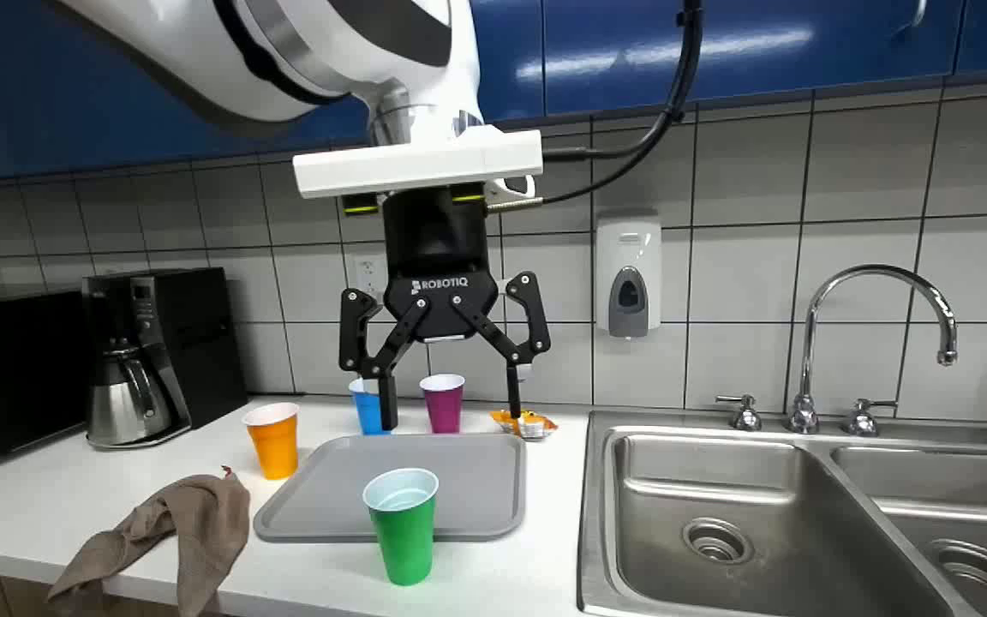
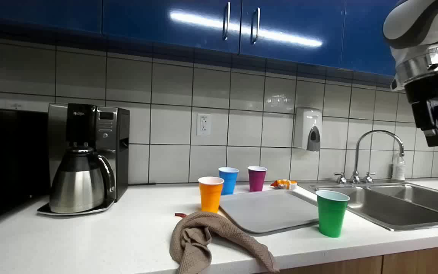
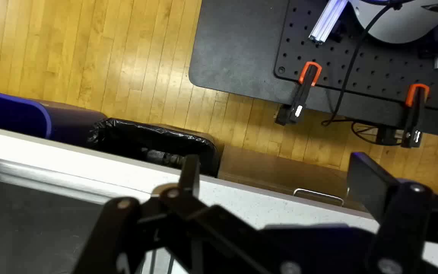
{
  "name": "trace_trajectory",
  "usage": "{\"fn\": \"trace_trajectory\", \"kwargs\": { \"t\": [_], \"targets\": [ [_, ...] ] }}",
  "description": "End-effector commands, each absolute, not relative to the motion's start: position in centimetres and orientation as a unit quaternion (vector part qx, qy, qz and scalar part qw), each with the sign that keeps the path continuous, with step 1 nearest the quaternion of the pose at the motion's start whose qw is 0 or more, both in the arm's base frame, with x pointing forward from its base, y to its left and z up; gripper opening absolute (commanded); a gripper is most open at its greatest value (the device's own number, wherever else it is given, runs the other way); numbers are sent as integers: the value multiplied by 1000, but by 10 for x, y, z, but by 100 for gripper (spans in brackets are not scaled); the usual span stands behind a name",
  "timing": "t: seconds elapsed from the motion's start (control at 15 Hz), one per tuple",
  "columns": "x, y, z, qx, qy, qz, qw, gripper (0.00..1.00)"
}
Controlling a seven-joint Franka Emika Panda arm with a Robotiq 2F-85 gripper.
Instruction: Put the cups on the grey tray.
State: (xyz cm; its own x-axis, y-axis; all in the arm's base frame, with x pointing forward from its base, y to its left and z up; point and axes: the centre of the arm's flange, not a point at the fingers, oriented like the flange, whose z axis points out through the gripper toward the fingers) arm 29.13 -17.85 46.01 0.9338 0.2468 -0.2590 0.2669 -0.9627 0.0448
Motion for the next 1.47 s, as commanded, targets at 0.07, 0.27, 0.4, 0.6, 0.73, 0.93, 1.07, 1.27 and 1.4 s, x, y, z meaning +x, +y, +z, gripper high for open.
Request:
{"fn": "trace_trajectory", "kwargs": {
  "t": [0.07,0.27,0.4,0.6,0.73,0.93,1.07,1.27,1.4],
  "targets": [
    [291,-179,460,982,131,-127,40,100],
    [291,-179,460,982,131,-127,40,100],
    [291,-179,460,982,131,-127,40,100],
    [291,-179,460,982,131,-127,40,100],
    [291,-179,460,982,131,-127,40,100],
    [292,-178,458,982,130,-129,39,100],
    [294,-176,451,983,127,-124,42,100],
    [299,-170,436,985,125,-109,46,100],
    [304,-166,427,987,123,-98,48,100]
  ]
}}
